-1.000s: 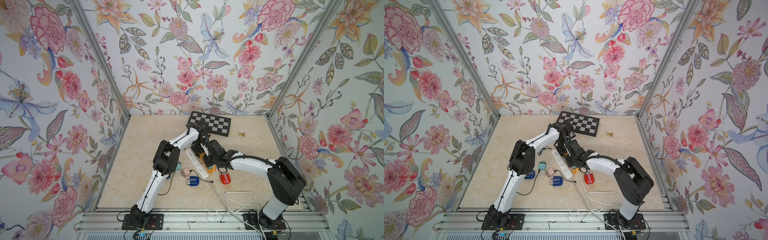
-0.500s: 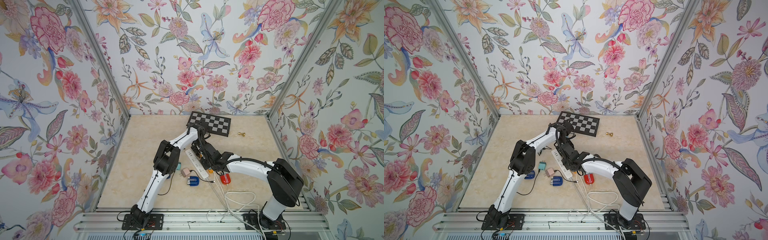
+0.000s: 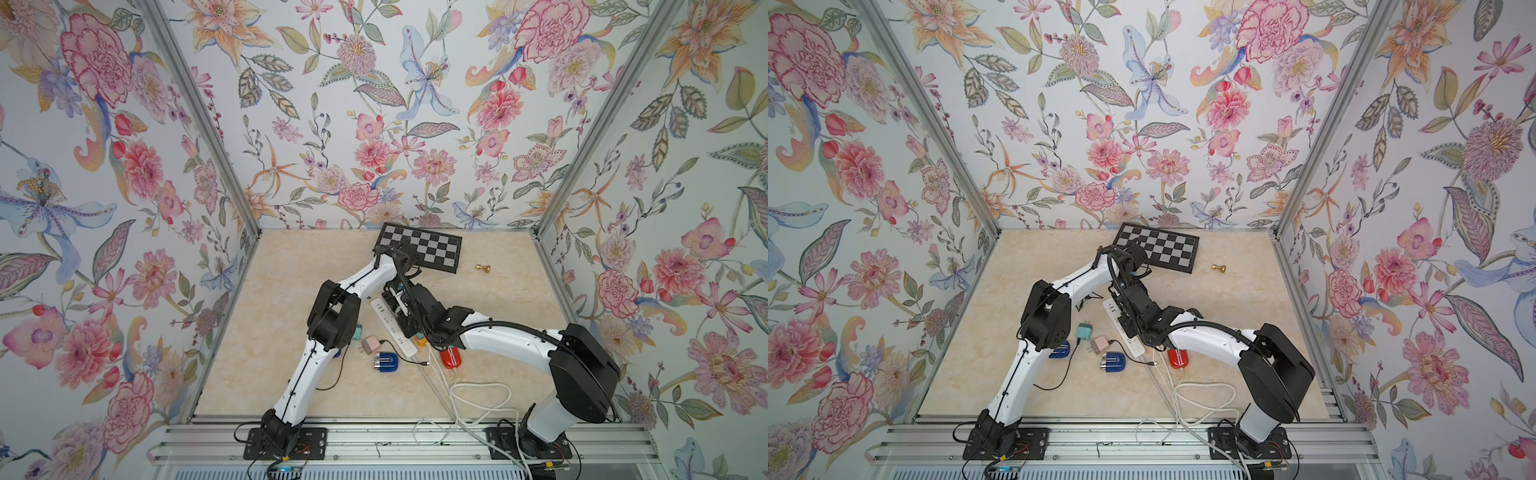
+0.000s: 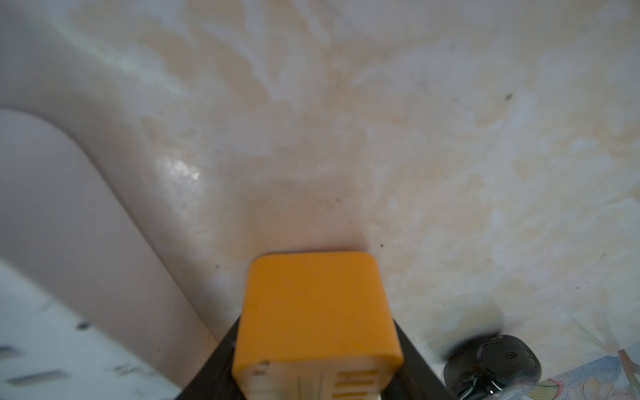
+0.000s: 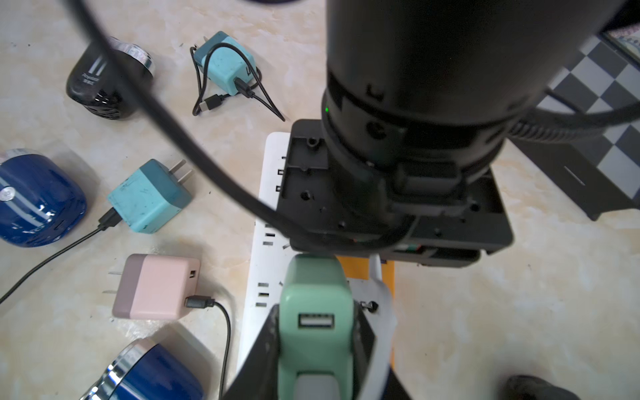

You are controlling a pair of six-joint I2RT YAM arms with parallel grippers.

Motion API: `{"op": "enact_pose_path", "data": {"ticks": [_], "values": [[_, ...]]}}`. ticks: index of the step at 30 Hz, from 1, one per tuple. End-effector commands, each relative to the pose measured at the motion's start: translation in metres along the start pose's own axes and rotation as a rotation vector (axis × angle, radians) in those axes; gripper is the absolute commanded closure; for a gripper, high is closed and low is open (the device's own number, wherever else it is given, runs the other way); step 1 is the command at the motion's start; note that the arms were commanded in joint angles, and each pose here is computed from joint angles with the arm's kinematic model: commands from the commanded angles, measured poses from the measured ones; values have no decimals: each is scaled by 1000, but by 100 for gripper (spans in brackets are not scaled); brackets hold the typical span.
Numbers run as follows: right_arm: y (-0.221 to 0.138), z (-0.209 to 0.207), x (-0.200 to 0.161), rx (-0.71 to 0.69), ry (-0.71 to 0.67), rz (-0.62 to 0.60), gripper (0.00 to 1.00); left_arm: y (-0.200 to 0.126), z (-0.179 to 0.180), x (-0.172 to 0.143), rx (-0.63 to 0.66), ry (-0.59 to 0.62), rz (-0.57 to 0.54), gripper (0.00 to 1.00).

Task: Unplug the electric shaver
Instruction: Remove the plug from the socket, then place the plug at the center of the board.

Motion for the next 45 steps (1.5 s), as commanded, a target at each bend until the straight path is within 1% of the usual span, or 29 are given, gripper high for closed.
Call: {"op": "enact_pose_path", "data": {"ticks": [1, 4, 7, 12, 15, 17, 21, 24, 27, 29, 34, 36, 40, 43, 45], "values": [[-20, -15, 7, -51, 3, -63, 82, 33, 6, 4, 61, -22, 31, 74], [-37, -27, 4, -67, 25, -87, 82, 30, 1, 7, 39, -22, 20, 74], [-51, -46, -4, -95, 64, -85, 82, 27, -5, 9, 14, -14, 12, 74], [-66, -91, -20, -104, 220, -103, 82, 21, -16, 11, -38, 12, -8, 73], [-67, -128, -31, -95, 351, -105, 82, 18, -21, 13, -64, 48, -24, 73], [-62, -145, -39, -65, 399, -81, 81, 12, -25, 14, -80, 77, -52, 73], [-43, -175, -54, -51, 492, 13, 82, -3, -31, 17, -118, 127, -125, 71], [-31, -189, -62, -44, 535, 46, 81, -9, -34, 18, -137, 158, -148, 68], [-20, -204, -68, -75, 570, 79, 80, -10, -35, 18, -145, 180, -154, 67], [-13, -210, -73, -78, 589, 99, 80, -10, -36, 17, -147, 193, -155, 65], [8, -215, -83, -8, 652, 138, 79, -14, -35, 18, -152, 219, -171, 62], [17, -214, -87, 10, 664, 158, 77, -19, -36, 19, -160, 224, -195, 62], [31, -216, -93, 27, 694, 158, 75, -25, -37, 22, -171, 232, -217, 61], [37, -224, -98, 21, 753, 133, 69, -23, -35, 22, -161, 233, -210, 60], [40, -230, -104, 32, 793, 137, 60, -21, -33, 23, -146, 224, -203, 60]]}}
Point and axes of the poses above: each gripper's point midway between its finger pads, its own y axis out along the fingers, its own z axis along the line the jaws close on, x = y × z, the point moved 8 cm from there along -y, back along the fingers, and after that the axes turned 8 degrees about -y, right-handed, at the moved point
